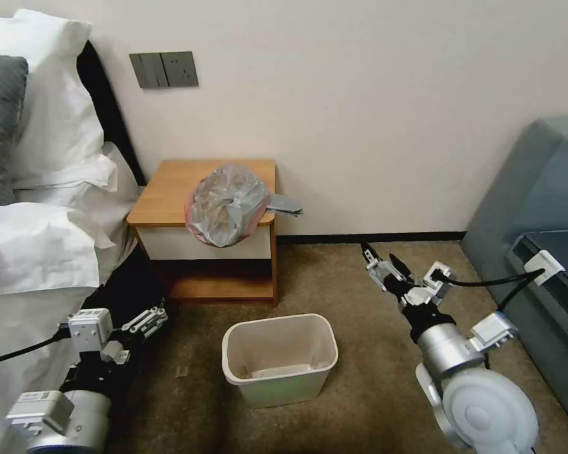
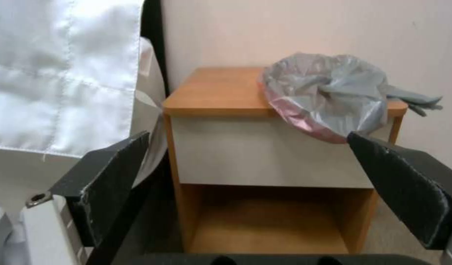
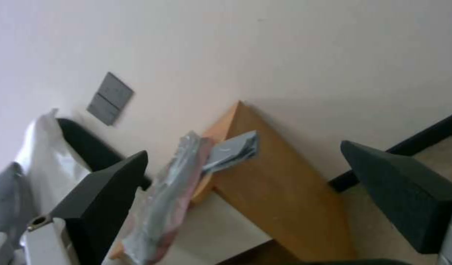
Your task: Pick up the garbage bag from the table and place it over the trash can.
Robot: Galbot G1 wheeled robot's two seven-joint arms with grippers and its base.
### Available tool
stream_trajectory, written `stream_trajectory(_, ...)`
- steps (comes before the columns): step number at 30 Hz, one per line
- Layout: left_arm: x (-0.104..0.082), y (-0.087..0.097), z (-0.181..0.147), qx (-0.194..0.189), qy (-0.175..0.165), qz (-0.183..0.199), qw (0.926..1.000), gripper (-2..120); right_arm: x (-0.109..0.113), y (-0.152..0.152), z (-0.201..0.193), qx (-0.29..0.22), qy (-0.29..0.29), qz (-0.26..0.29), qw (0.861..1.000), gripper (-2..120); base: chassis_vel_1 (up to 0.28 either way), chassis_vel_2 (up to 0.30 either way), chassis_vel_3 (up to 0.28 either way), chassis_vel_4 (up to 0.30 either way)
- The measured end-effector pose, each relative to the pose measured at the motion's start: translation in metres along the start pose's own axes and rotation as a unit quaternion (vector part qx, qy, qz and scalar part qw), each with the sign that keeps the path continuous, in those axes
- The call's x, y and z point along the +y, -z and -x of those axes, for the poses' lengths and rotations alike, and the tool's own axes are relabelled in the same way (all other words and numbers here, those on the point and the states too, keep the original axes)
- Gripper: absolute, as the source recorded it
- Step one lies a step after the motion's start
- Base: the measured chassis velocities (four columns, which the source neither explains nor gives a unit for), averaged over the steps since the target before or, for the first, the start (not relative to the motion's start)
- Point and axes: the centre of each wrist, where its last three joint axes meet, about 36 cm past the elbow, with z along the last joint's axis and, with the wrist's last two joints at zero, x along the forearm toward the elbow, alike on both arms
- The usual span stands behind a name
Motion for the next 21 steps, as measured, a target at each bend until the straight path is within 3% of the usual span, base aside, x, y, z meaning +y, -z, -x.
stream_trajectory(9, 0.000, -0.001, -0.002, 0.003, 0.004, -0.001, 1.0000, 100, -0.006, 0.004, 0.027, 0.026, 0.036, 0.092, 0.995, 100, 0.000, 0.000, 0.000, 0.000)
stream_trajectory(21, 0.000, -0.002, -0.004, 0.006, 0.003, 0.002, 1.0000, 100, 0.000, -0.010, 0.073, 0.048, 0.049, 0.143, 0.987, 100, 0.000, 0.000, 0.000, 0.000)
